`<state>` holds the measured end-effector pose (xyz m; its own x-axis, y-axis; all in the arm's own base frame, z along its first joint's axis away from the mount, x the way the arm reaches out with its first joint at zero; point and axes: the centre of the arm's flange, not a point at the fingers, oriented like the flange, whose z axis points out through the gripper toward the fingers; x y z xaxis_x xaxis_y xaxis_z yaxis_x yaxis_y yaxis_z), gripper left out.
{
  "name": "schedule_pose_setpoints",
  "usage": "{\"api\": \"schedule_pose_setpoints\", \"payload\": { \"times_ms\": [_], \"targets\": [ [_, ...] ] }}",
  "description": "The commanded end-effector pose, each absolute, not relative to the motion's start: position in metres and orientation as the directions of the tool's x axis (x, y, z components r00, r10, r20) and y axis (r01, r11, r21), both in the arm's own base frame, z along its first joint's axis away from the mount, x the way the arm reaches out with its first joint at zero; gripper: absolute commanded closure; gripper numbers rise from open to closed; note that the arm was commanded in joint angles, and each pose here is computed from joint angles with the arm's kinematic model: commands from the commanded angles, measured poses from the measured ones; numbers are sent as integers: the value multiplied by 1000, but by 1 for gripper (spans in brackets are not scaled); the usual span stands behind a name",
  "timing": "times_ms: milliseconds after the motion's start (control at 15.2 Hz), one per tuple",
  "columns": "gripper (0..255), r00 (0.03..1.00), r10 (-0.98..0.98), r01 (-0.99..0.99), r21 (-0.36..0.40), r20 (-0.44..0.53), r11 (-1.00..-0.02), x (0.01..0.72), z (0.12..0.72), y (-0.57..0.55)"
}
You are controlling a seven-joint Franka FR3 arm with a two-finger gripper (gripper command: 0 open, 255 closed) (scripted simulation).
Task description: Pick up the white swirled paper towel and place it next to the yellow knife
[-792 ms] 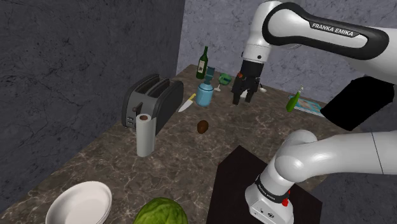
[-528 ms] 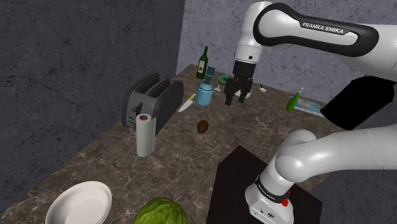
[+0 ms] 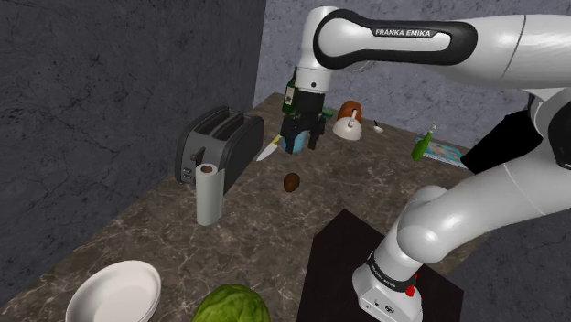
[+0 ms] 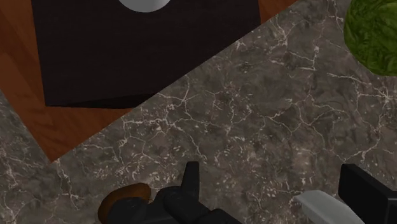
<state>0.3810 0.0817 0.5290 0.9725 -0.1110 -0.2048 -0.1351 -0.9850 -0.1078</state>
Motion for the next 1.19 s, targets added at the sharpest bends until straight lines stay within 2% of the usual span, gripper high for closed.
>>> {"api": "schedule_pose_setpoints", "payload": {
  "times_ms": [0,1122],
  "targets": [
    [0,971,-111,-136,-107,-213,-985,398,521,102],
    [0,954,-112,-143,-94,-279,-985,561,449,252]
  ]
}}
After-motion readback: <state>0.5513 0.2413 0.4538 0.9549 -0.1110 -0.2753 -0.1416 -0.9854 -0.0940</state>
